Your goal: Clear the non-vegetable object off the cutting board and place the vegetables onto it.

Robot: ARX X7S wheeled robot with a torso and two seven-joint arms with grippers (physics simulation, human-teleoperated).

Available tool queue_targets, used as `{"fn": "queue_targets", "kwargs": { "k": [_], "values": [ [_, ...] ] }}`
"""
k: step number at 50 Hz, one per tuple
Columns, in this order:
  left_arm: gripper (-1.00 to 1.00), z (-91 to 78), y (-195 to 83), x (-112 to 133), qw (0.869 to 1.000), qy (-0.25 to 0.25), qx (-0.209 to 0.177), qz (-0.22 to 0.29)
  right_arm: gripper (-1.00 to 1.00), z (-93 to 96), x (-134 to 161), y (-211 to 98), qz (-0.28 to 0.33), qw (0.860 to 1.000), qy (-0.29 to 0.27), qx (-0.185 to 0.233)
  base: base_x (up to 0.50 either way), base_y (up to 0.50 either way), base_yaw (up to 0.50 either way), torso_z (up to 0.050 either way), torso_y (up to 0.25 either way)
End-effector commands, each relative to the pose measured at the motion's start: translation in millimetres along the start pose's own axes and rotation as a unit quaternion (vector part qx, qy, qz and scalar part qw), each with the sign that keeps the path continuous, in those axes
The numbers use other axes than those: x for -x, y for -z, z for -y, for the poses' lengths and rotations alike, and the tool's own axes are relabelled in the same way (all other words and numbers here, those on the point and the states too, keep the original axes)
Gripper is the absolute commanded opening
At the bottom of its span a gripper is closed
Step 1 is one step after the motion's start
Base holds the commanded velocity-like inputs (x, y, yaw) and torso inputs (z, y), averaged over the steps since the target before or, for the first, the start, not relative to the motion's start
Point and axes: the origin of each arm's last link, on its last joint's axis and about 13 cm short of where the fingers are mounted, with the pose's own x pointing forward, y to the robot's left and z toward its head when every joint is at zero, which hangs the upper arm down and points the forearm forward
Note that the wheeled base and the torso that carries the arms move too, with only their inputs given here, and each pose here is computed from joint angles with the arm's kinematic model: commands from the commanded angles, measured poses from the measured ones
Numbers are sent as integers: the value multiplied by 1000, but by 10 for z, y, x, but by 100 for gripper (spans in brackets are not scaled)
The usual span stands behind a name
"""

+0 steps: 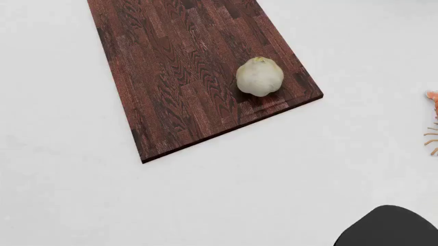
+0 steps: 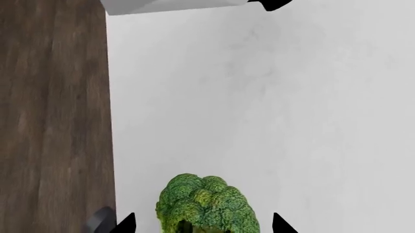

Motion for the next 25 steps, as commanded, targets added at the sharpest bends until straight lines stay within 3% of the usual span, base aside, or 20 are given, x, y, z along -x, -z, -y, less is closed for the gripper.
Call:
{"fn": "queue_targets", "kwargs": {
  "k": [1,8,9,25],
  "values": [
    [100,-5,10,9,1000,-1,0,-1,100,19,-56,76,-10,1000,-6,-10,0,0,0,0,0],
    [100,-8,8,14,1000,-1,0,-1,100,20,-73,102,-14,1000,-7,-14,0,0,0,0,0],
    [100,-6,11,17,1000,-1,0,-2,-100,24,-72,99,-13,1000,-3,-14,0,0,0,0,0],
    [100,-23,-1,-3,1000,-3,1,0,-100,162,45,1,15,999,44,6,0,0,0,0,0]
  ]
}}
